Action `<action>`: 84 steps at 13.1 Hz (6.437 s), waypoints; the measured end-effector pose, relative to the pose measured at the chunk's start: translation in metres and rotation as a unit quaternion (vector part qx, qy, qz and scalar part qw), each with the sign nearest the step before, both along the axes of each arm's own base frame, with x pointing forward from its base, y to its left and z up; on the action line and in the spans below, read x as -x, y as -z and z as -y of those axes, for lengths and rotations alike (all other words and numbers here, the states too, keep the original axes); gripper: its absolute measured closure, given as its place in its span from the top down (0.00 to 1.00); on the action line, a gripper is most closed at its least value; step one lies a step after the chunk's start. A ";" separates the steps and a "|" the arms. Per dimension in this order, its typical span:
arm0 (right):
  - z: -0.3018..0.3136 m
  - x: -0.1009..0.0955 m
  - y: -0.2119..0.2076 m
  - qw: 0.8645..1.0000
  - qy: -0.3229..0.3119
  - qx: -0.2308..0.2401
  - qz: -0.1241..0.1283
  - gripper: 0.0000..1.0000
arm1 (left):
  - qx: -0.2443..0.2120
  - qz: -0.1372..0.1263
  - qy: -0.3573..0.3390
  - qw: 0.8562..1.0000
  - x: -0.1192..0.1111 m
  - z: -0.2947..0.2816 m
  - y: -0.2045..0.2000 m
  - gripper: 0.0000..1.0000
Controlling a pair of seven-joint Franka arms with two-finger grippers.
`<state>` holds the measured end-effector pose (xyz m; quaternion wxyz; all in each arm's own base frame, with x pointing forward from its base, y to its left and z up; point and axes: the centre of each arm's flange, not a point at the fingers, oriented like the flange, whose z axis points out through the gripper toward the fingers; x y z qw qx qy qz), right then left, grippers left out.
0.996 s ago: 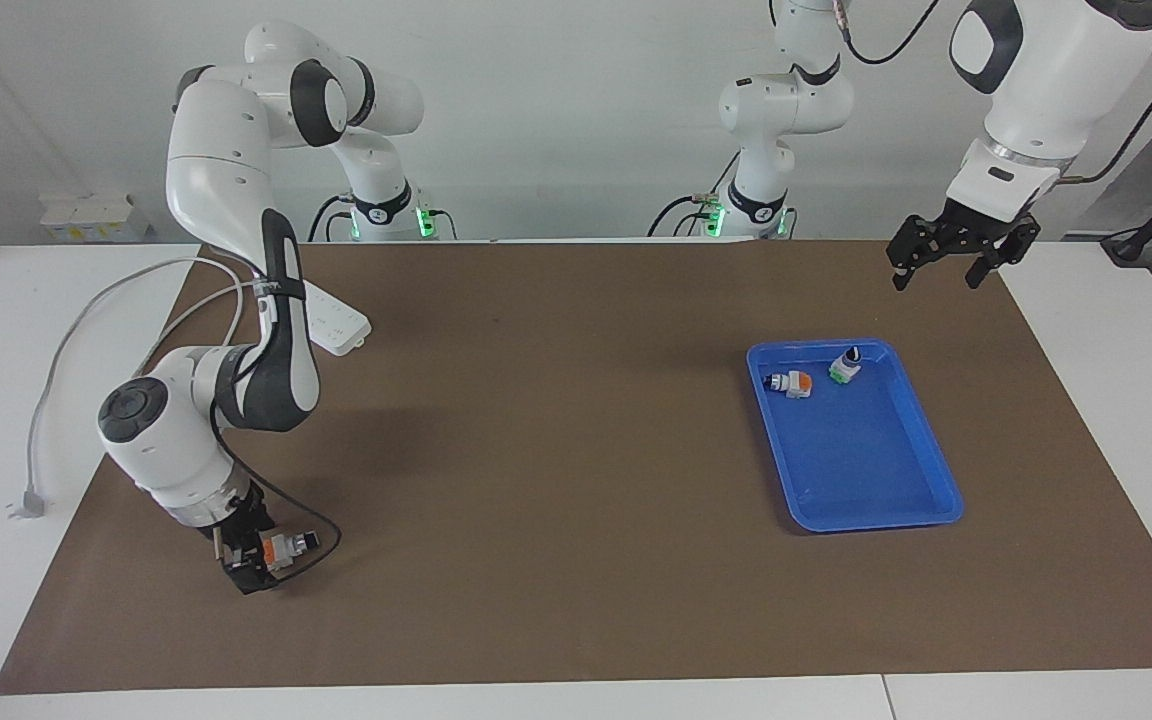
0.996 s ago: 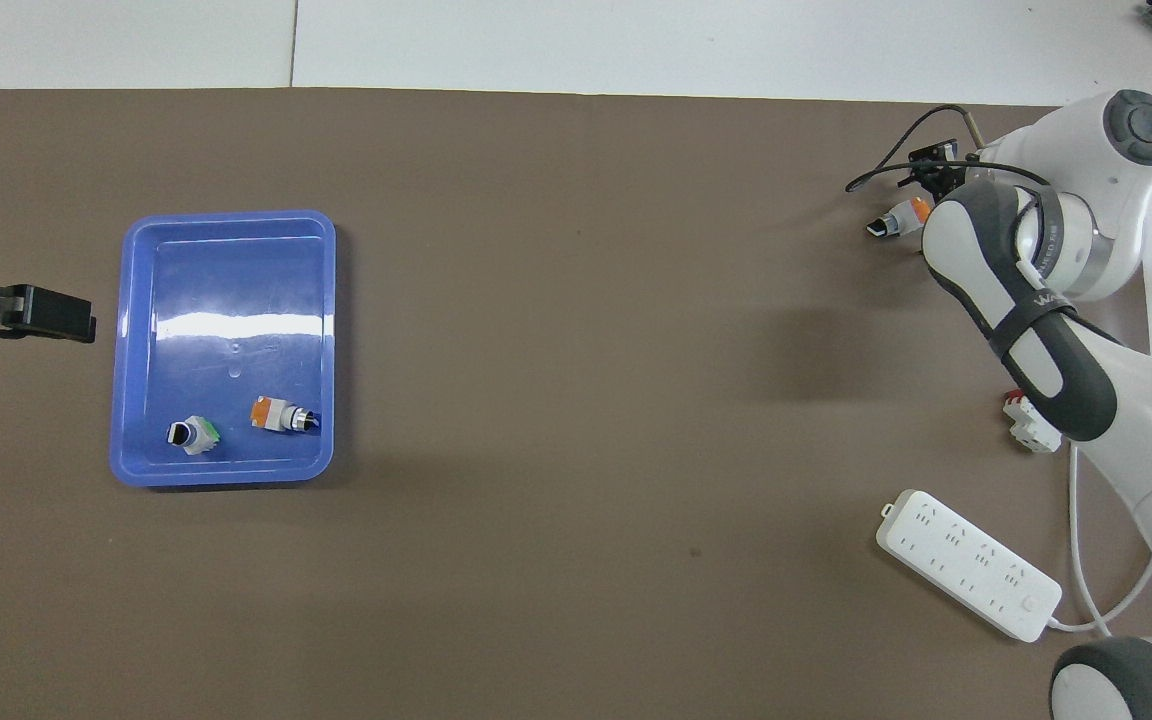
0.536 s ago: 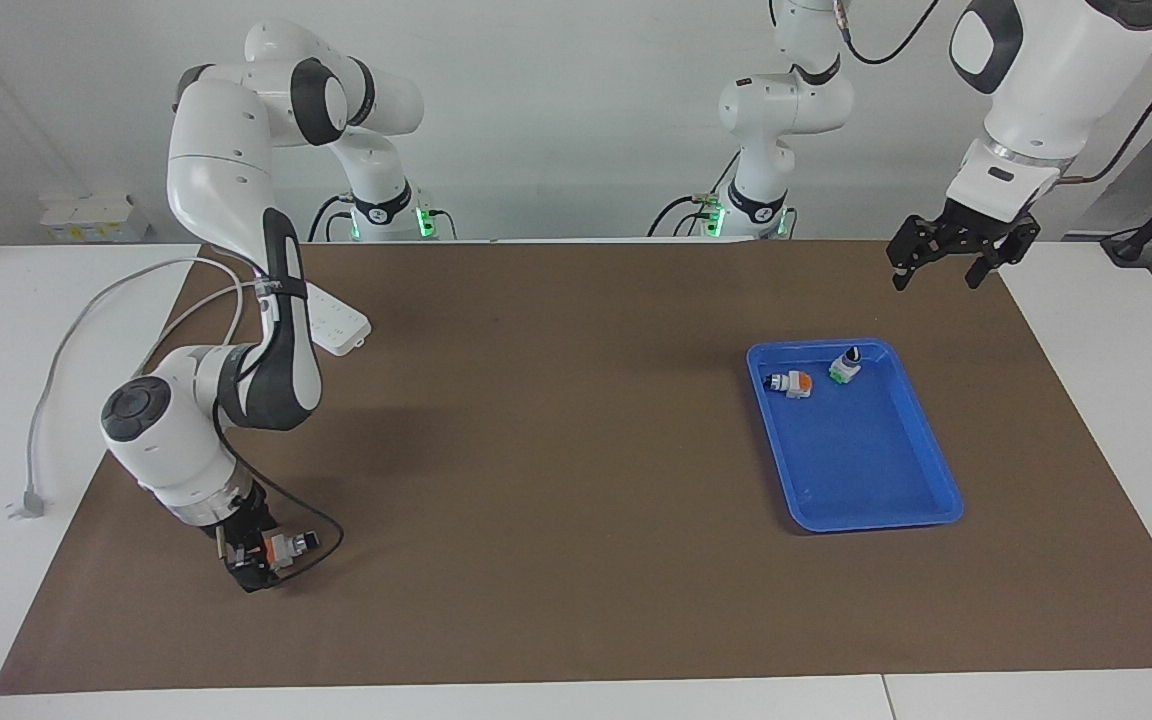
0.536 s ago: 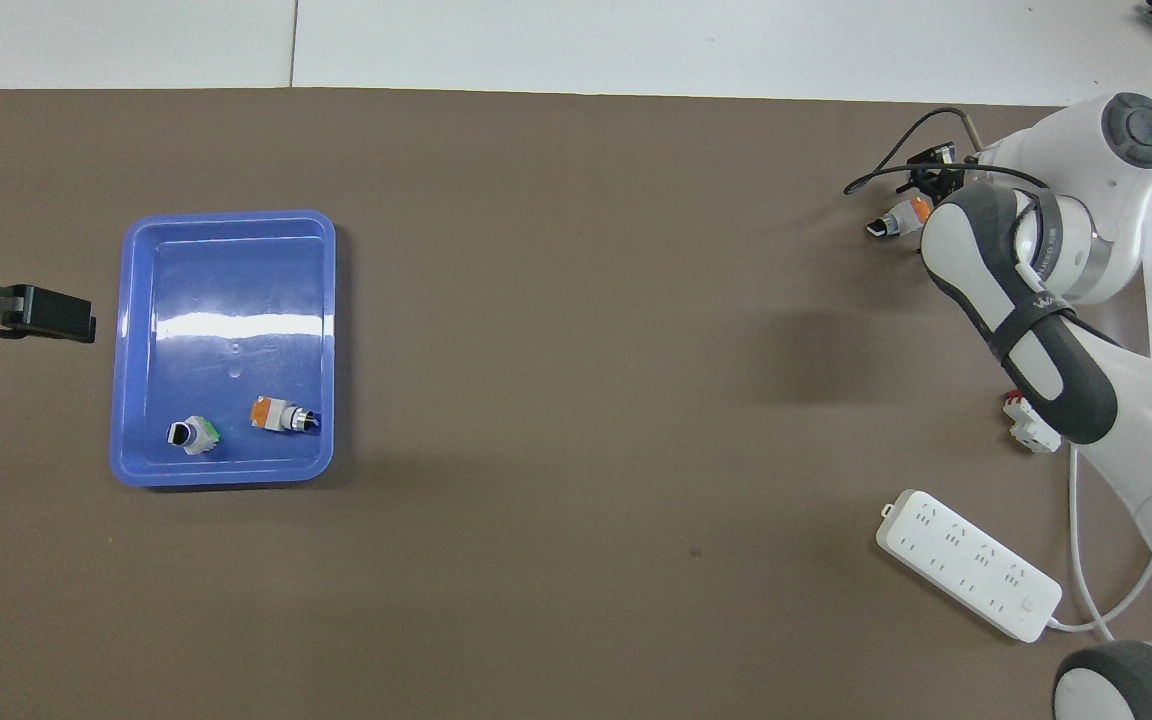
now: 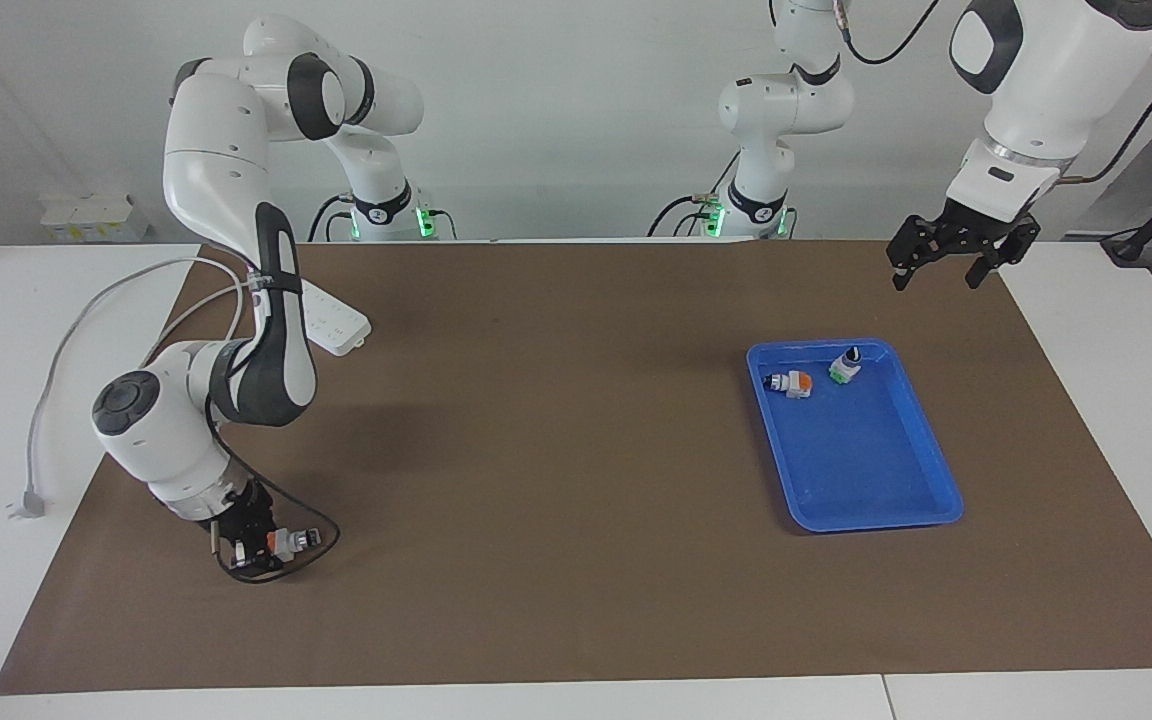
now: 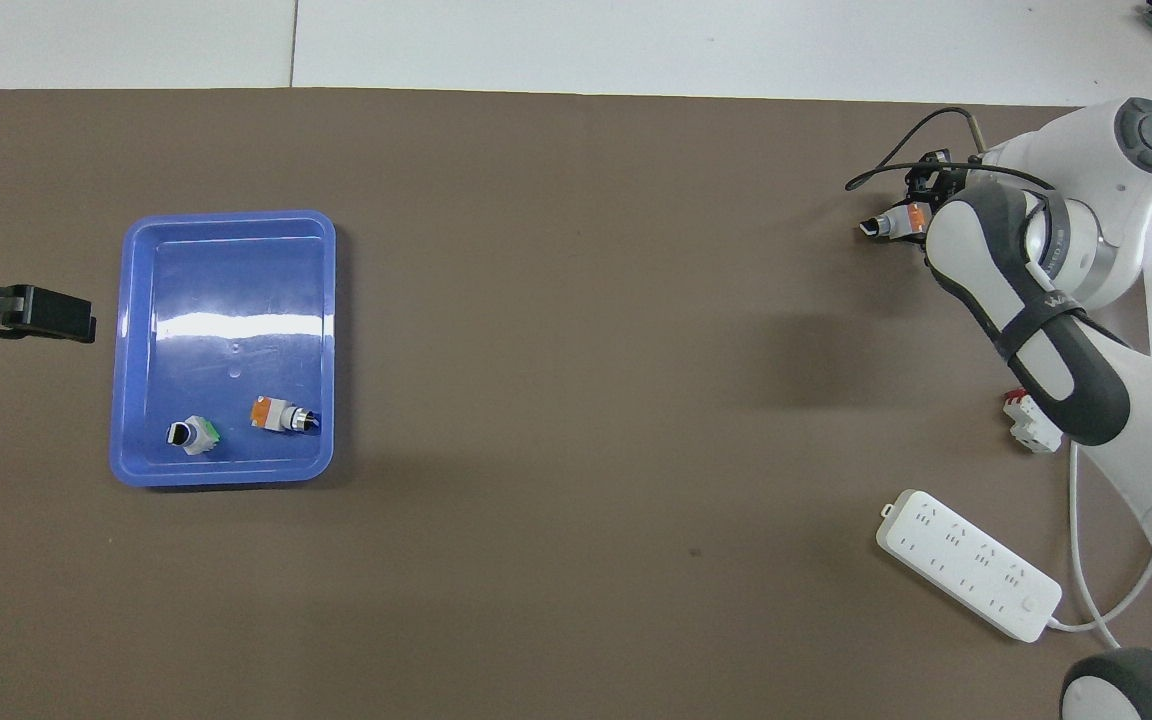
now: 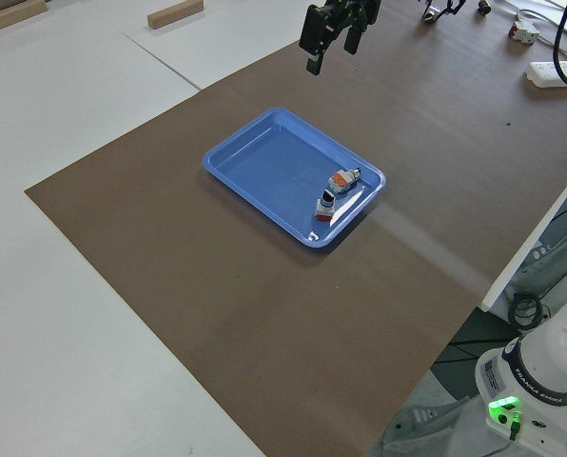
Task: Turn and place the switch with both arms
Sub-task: 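Close the right gripper on the switch and lift it, then carry the switch toward the center while the left gripper reaches toward it, then close the left gripper on the switch end held by the right gripper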
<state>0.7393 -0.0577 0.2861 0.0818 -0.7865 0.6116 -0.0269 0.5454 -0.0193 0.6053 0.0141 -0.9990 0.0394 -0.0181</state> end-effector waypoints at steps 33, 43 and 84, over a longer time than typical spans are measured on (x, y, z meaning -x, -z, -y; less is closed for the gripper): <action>-0.324 0.195 -0.278 0.929 0.086 -0.352 -0.070 0.43 | 0.362 -0.126 -0.363 0.849 0.039 0.184 0.001 0.68; -0.349 0.204 -0.272 0.931 0.071 -0.350 -0.077 0.43 | 0.397 -0.139 -0.366 0.830 0.051 0.225 -0.009 0.54; -0.350 0.204 -0.269 0.931 0.073 -0.349 -0.075 0.43 | 0.399 -0.024 -0.224 0.889 0.053 0.252 -0.015 0.13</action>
